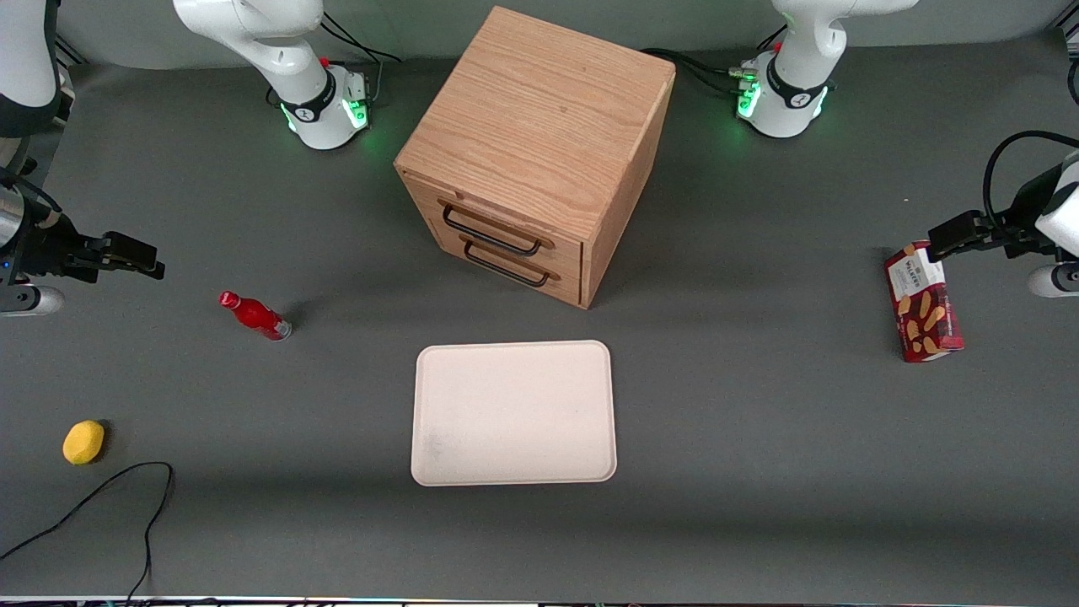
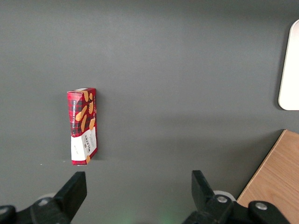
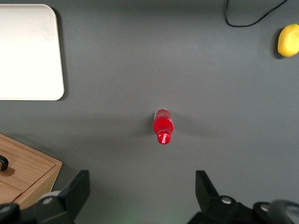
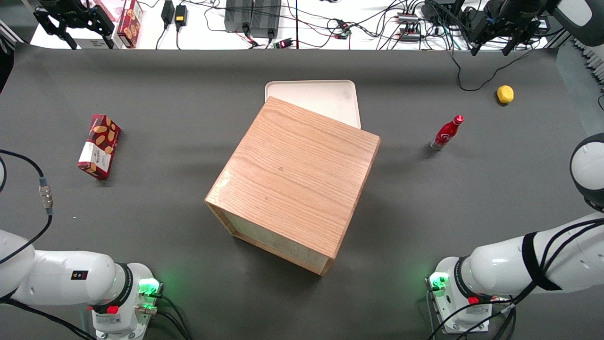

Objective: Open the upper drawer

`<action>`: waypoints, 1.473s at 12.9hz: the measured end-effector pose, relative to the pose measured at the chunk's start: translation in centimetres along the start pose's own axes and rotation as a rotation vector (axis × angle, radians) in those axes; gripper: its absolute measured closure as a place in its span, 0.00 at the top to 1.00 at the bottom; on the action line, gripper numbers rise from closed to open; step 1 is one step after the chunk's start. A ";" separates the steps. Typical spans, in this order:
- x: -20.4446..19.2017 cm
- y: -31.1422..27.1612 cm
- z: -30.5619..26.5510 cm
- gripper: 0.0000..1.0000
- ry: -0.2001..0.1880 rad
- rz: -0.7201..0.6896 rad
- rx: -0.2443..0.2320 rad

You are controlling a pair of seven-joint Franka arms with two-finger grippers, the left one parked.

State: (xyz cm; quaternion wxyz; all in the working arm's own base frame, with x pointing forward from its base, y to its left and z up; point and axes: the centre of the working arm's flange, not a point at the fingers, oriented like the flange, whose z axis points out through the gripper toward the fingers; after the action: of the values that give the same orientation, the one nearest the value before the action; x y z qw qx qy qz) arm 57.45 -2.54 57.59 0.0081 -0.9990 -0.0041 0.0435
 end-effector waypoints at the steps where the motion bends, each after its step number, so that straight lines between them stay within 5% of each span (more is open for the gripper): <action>1: 0.0 0.0 0.0 1.00 0.000 0.001 0.000; 14: 0.2 -2.2 0.1 1.00 0.000 -0.034 0.013; 19: 0.7 -9.1 -0.1 1.00 0.009 -0.151 0.009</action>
State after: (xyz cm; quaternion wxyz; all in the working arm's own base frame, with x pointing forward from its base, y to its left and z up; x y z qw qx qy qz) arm 58.09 6.51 57.81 0.0157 -0.9960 -0.0791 0.0384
